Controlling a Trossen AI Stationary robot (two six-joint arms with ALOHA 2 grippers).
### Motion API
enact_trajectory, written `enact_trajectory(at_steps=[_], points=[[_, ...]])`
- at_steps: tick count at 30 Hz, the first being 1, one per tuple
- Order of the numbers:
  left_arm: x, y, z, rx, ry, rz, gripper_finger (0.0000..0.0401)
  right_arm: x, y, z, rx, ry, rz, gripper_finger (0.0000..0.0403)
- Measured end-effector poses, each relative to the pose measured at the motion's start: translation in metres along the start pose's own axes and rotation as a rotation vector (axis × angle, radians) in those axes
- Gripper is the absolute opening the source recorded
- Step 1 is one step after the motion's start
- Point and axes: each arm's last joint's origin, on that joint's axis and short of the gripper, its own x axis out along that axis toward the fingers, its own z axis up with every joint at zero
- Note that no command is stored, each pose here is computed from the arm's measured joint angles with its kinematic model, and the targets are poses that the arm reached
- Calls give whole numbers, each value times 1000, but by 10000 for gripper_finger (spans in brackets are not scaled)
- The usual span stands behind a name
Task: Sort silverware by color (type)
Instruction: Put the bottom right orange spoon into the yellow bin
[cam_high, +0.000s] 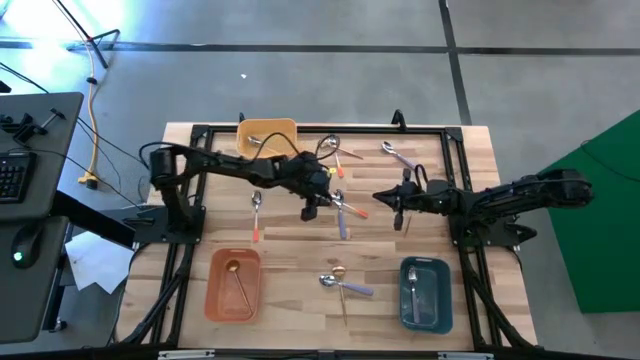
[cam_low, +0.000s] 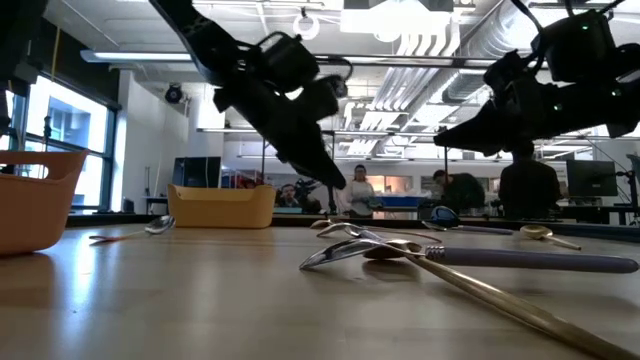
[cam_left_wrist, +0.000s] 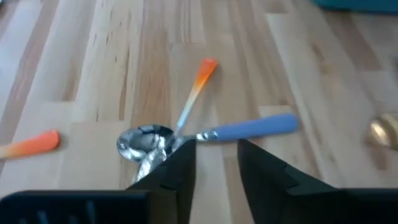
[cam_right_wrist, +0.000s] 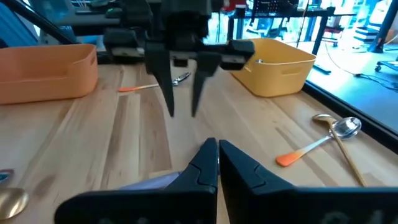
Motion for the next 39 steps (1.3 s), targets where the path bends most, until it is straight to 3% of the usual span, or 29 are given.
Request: enact_trajectory(at_steps=[10, 16, 29, 33, 39], points=[[26, 10, -6, 63, 136, 139, 182, -4, 8, -5, 17, 6, 21, 0], [30, 8, -12, 120, 208, 211, 186, -5, 10, -5, 5, 3, 8, 0], [41, 9, -20, 155, 233, 227, 185, -4, 10, -5, 5, 4, 3, 0], [42, 9, -20, 153, 233, 239, 161, -4, 10, -5, 5, 2, 4, 0], [42, 9, -20, 154, 239, 260, 79, -4, 10, -5, 11, 2, 4, 0]])
